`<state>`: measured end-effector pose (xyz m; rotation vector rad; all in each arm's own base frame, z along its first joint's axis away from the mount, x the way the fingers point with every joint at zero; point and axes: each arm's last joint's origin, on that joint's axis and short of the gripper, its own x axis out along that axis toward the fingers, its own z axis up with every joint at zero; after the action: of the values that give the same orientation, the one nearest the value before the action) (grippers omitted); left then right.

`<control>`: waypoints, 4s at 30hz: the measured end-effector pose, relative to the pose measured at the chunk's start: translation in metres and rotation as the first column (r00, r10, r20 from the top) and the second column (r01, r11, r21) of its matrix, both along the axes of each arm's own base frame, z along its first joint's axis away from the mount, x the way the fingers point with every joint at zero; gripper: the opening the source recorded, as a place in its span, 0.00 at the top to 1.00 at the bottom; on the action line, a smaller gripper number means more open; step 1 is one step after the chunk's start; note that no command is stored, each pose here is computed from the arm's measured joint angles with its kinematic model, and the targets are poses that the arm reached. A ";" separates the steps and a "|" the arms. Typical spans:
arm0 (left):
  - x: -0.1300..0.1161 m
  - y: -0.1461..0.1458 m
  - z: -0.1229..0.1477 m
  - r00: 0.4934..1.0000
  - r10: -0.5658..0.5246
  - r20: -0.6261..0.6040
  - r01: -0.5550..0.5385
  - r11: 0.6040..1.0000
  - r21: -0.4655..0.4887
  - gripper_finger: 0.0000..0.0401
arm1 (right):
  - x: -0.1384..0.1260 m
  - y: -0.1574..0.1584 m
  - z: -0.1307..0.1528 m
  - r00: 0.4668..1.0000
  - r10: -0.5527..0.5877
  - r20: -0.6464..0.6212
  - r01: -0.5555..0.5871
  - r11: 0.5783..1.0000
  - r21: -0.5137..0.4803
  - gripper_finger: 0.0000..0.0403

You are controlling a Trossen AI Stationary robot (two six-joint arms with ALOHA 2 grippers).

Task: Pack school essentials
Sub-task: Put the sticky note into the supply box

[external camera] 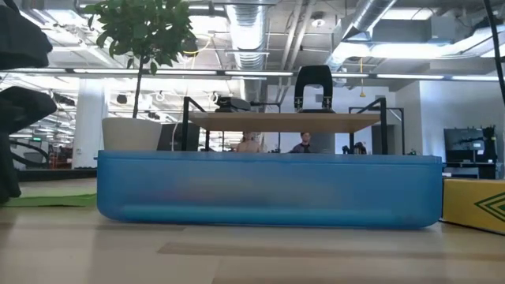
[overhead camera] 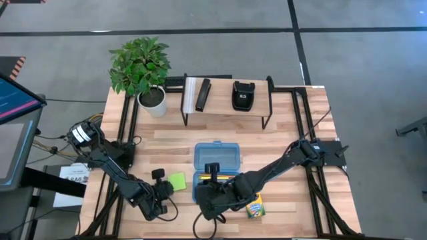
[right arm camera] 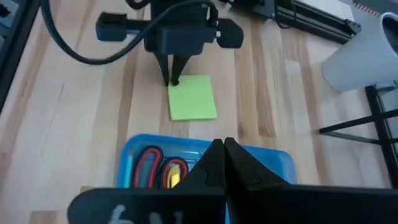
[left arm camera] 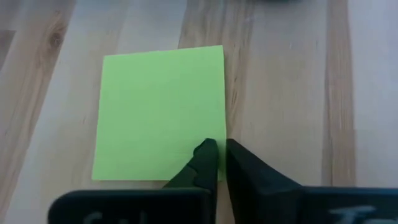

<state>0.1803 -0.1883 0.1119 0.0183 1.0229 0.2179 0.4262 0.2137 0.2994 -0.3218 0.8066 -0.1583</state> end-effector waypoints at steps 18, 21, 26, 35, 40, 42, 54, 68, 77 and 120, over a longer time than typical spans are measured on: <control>0.005 -0.005 0.010 1.000 -0.016 0.005 0.016 1.000 -0.001 1.00 | 0.003 -0.005 -0.001 1.000 -0.015 -0.001 0.015 1.000 0.007 0.99; 0.008 -0.009 0.016 1.000 -0.027 0.007 0.027 1.000 0.010 1.00 | 0.003 -0.005 -0.001 1.000 -0.015 -0.002 0.015 1.000 0.007 0.98; 0.012 -0.012 0.027 0.999 -0.028 0.020 0.027 0.998 0.058 1.00 | 0.003 -0.005 -0.001 1.000 -0.014 -0.003 0.014 1.000 0.007 0.98; 0.013 -0.014 0.035 0.999 -0.036 0.027 0.033 0.994 0.102 1.00 | 0.003 -0.005 -0.003 1.000 -0.014 -0.008 0.014 1.000 0.005 0.98; 0.005 -0.021 0.036 0.996 -0.067 0.059 0.059 0.988 0.140 1.00 | 0.006 -0.007 -0.011 0.999 -0.023 -0.029 0.023 1.000 0.002 0.96; -0.001 -0.024 0.037 0.993 -0.078 0.090 0.064 0.987 0.146 1.00 | 0.008 -0.011 -0.019 0.999 -0.034 -0.040 0.034 0.999 -0.002 0.96; -0.043 0.006 0.036 0.945 -0.026 0.326 0.064 0.992 -0.105 1.00 | 0.025 -0.035 -0.059 0.996 -0.003 -0.090 0.013 0.994 0.107 0.97; -0.057 0.027 0.018 0.939 0.051 0.340 0.024 0.977 -0.211 0.96 | 0.055 -0.072 -0.066 0.993 0.108 0.037 -0.114 0.948 0.297 0.98; -0.058 0.030 0.016 0.945 0.065 0.322 0.001 0.980 -0.201 0.84 | 0.062 -0.070 -0.070 0.988 0.125 0.087 -0.146 0.944 0.295 0.98; -0.056 0.028 -0.007 0.976 0.136 0.173 -0.092 0.966 -0.241 0.83 | 0.079 -0.077 -0.104 0.987 0.133 0.087 -0.157 0.911 0.382 1.00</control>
<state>0.1245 -0.1599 0.1048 -0.2697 0.8559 0.2001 0.5051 0.1367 0.1959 0.0003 0.7337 0.1329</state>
